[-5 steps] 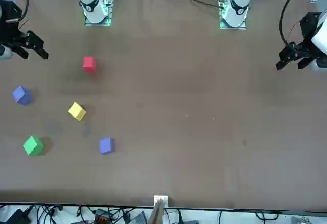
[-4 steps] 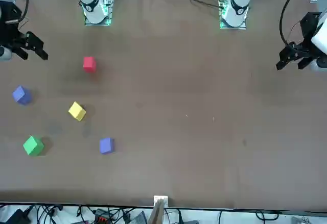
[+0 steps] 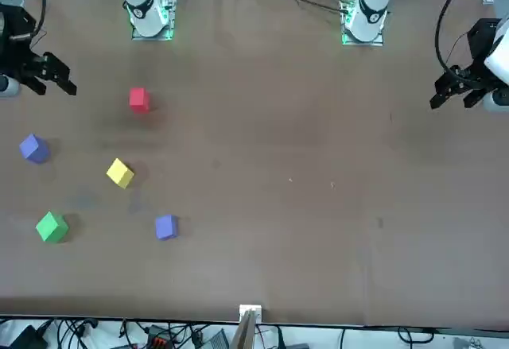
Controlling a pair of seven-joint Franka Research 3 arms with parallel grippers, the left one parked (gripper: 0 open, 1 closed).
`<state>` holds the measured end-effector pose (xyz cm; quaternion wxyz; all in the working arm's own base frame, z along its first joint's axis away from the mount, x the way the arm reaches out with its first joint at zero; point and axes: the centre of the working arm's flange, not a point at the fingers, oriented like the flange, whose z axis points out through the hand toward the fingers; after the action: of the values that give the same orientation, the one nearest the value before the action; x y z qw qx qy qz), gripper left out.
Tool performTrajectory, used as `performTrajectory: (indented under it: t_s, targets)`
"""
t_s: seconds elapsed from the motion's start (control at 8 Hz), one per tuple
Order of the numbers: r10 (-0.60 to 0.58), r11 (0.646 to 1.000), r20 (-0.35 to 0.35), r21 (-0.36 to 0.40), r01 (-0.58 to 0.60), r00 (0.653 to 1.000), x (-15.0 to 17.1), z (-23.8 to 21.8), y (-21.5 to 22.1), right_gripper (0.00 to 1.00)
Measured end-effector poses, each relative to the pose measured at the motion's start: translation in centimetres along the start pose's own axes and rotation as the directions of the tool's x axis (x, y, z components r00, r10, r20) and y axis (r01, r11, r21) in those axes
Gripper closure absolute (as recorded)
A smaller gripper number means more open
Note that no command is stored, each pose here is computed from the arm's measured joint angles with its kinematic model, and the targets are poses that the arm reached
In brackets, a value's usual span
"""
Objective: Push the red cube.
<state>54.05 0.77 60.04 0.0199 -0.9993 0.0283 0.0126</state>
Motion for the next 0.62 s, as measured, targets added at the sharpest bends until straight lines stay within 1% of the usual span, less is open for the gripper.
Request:
performTrajectory:
  t_s: [0.12,0.25,0.38,0.62]
  targets:
    - [0.056,0.998,0.010,0.006,-0.056,0.998,0.6,1.1,-1.0,0.01]
    - [0.137,0.991,0.023,0.005,-0.137,0.990,1.1,2.6,-2.1,0.02]
    - [0.235,0.972,0.029,0.002,-0.236,0.971,1.7,4.2,-3.1,0.03]
    - [0.429,0.903,0.048,-0.018,-0.429,0.902,2.1,8.2,-4.8,0.04]
